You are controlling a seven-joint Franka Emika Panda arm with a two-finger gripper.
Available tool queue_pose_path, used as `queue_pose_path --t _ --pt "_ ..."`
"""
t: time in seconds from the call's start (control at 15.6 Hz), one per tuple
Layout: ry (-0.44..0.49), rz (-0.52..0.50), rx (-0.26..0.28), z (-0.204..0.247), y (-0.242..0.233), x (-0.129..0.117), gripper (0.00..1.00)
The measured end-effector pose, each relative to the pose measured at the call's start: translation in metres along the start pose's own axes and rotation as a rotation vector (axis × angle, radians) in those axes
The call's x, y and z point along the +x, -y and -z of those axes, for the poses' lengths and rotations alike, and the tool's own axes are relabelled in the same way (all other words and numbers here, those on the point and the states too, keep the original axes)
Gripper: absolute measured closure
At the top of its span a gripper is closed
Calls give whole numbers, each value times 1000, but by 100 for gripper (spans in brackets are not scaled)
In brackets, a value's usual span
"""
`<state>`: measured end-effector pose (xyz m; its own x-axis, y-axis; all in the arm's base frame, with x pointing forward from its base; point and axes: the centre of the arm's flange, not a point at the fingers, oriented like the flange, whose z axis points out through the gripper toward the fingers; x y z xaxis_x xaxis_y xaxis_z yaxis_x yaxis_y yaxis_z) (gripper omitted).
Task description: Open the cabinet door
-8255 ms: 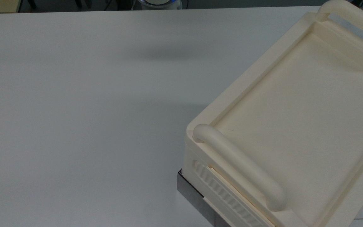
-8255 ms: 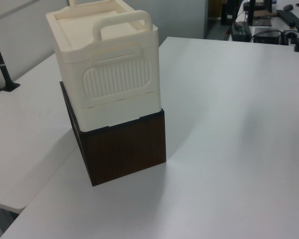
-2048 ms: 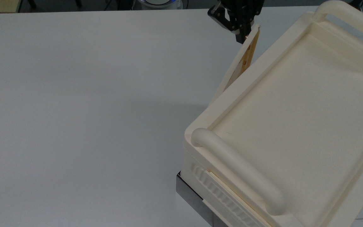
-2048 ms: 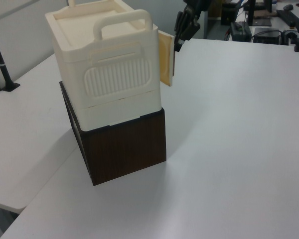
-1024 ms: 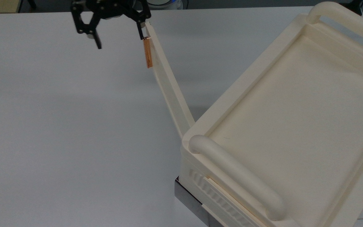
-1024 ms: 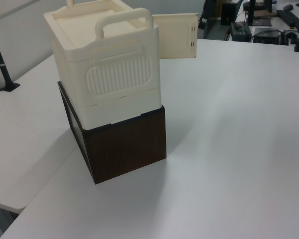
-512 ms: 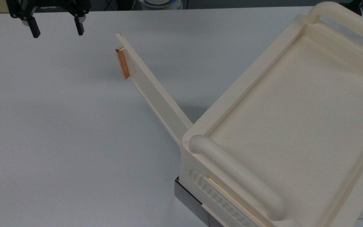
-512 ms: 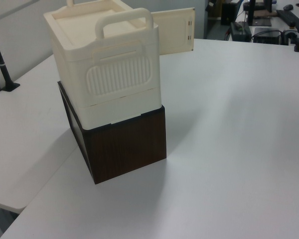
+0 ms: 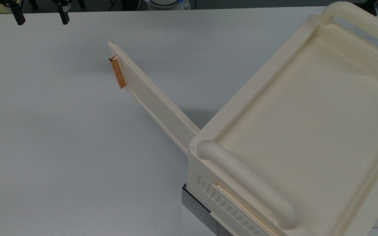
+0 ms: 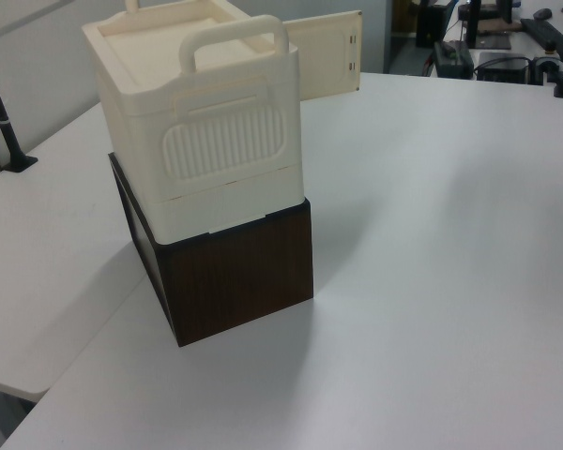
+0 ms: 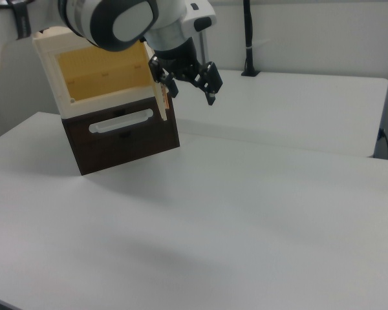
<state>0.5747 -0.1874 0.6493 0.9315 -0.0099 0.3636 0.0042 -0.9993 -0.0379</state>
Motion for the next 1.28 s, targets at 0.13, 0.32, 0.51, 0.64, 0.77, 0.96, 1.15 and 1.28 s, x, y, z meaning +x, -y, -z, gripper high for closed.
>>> queue_pose_path --t 0.13,0.32,0.51,0.64,0.77,0.96,1.15,1.28 --pt "34 0 8 9 2 -8 0" --pt "98 10 32 22 14 -20 0" --pt "172 42 59 37 38 -32 0" --pt "211 53 63 44 57 -37 0" --pt "235 23 45 44 81 -36 0" --pt "263 -6 -6 35 123 -31 0" --pt "277 -4 -22 28 152 -30 0" --pt "288 -4 -24 23 156 -31 0"
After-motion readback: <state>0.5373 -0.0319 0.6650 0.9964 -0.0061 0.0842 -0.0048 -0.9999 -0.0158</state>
